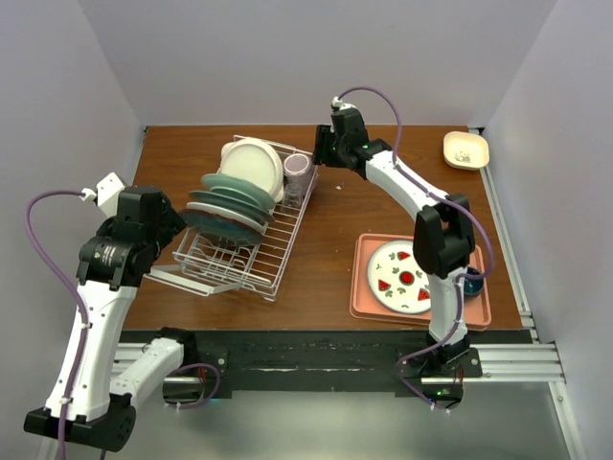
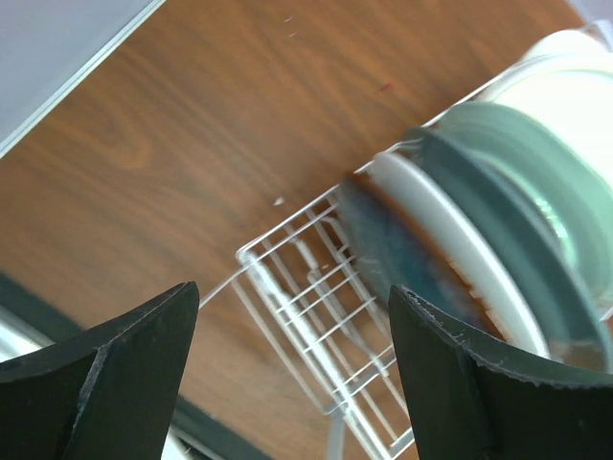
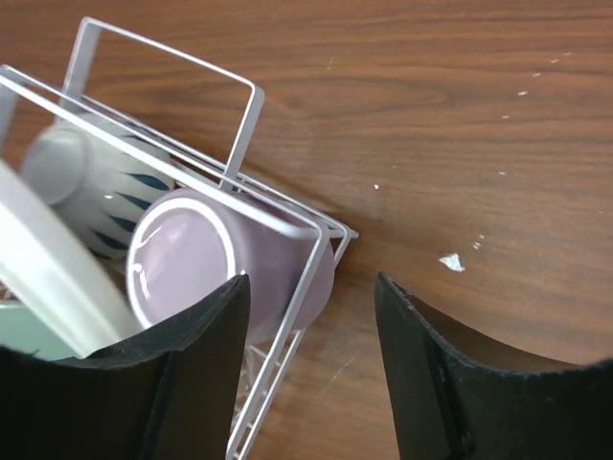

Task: Load the mixed dishes into the dish rack
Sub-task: Move the dish rack

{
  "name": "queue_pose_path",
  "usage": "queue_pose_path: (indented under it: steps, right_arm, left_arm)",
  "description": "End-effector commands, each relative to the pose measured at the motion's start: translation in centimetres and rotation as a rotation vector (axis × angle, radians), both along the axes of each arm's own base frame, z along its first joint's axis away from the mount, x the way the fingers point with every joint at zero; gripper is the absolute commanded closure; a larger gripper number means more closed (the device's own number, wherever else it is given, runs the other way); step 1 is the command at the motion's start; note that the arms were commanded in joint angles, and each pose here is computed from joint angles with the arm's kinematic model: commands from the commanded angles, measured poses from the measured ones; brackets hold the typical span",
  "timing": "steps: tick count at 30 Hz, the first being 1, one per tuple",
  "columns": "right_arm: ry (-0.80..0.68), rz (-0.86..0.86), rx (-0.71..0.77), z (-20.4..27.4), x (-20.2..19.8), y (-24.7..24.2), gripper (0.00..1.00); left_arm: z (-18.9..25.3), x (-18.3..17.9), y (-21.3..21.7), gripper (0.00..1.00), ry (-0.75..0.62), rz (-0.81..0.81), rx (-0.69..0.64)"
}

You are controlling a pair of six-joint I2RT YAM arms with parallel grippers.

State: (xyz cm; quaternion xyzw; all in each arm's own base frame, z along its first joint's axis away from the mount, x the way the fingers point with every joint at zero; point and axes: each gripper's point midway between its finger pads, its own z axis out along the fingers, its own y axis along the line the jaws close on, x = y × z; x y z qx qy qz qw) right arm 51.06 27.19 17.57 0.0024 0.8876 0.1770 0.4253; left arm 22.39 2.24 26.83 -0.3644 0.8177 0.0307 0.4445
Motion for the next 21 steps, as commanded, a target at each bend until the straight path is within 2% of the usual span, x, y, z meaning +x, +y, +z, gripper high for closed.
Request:
queue_pose_path:
  steps: [1,4,5,13,16,17,21]
  right_arm:
    - [-0.049,0.088,-0.008,1.0,1.3,1.6,0.45]
    - [-0.072,0.114,-0.025,0.5,2.2,2.1,0.50]
    - [-0.088,0.117,-0.026,0.8,2.6,2.2,0.51]
    - [-0.120,0.127,-0.078,-0.5,4.1,2.1,0.60]
    - [-0.140,0.129,-0.093,-0.7,4.5,2.0,0.64]
    - [-0.150,0.127,-0.095,-0.7,4.7,1.9,0.66]
    - [-0.165,0.120,-0.096,-0.8,5.1,1.7,0.79]
  left_arm:
    - [0.5,-3.5,2.1,0.14,0.052,0.107,0.036]
    - [0.2,-4.6,1.8,0.14,0.068,0.082,0.023]
    - [-0.1,-4.9,1.0,0.15,0.063,0.053,-0.017]
    - [-4.7,-5.4,-1.3,0.18,0.159,0.009,-0.134]
    - [-5.0,-5.1,-1.6,0.25,0.149,-0.005,-0.147]
    - [-5.2,-5.0,-1.8,0.31,0.149,-0.009,-0.150]
    - [-5.5,-4.9,-2.1,0.41,0.166,-0.032,-0.157]
